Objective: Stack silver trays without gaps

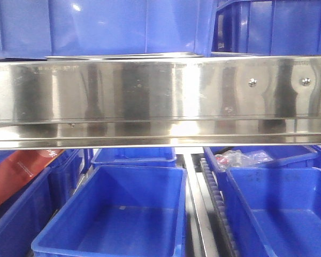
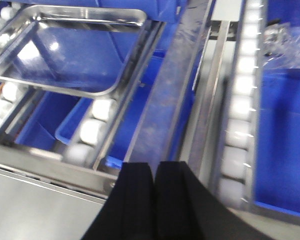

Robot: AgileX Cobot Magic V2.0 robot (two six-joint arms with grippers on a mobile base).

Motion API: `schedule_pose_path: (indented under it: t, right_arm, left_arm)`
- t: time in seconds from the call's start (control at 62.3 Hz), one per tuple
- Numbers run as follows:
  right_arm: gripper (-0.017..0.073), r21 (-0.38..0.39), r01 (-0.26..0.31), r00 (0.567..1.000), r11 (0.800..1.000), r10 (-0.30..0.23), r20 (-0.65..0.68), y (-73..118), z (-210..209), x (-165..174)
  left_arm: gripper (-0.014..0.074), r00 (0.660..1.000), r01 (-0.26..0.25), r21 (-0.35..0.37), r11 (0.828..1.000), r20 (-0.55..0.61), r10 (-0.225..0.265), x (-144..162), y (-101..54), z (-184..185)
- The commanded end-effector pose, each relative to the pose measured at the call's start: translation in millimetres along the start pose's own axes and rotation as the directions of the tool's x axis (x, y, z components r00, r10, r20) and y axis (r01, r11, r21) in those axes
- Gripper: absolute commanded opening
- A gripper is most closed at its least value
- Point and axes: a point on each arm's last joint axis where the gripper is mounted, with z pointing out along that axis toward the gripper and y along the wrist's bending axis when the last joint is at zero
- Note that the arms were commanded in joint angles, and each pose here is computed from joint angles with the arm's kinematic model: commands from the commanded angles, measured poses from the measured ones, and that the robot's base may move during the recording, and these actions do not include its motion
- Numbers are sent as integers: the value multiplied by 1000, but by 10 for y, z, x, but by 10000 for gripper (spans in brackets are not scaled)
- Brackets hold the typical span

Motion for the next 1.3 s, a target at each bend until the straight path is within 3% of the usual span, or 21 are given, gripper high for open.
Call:
schedule_pose_path:
  t: [0.0,0.08,0.193,0.337,0.514,0.674,0.803,0.867,0.98,1.092,1.172,1.285]
  right_arm:
    - [-55,2,-22,999,1000,22,25,69,102,-68]
    - [-55,21,-32,999,999,32,12,149,258,-72]
    - [-55,62,0,1000,998,0,-13,263,471,-57]
    - [-55,91,32,999,995,-29,-43,413,729,-132]
    - [-55,85,38,998,996,-34,-43,552,963,-365]
    - [-55,90,52,998,995,-49,-33,630,1139,-547]
    - [-55,122,90,996,988,-89,-14,631,1239,-649]
    - [-52,137,84,996,987,-83,-10,594,1275,-693]
    - [95,160,61,998,985,-59,-18,499,1357,-730]
    - [302,161,19,999,987,-13,-35,435,1431,-729]
    - [325,161,4,999,987,4,-49,416,1489,-716]
    - [284,166,6,998,986,5,-69,415,1597,-698]
  left_arm:
    - [-16,999,17,11,1000,37,-18,-72,-18,40]
    - [-16,998,44,31,999,50,-45,-102,-31,90]
    - [-16,996,64,47,997,56,-67,-136,-41,185]
    - [-16,998,29,55,998,46,-31,-160,-97,382]
    - [-16,996,-81,44,996,36,79,-255,-209,630]
    - [-9,996,-82,21,996,32,81,-439,-198,858]
    - [105,997,-75,0,997,10,75,-571,-165,1019]
    - [185,997,-80,-11,997,-4,80,-637,-155,1086]
    - [291,995,-86,-26,996,-44,85,-691,-133,1241]
    - [325,992,-95,-38,995,-90,91,-701,-116,1391]
    - [330,989,-94,-42,995,-122,88,-679,-100,1495]
    - [330,985,-94,-48,994,-151,86,-641,-79,1592]
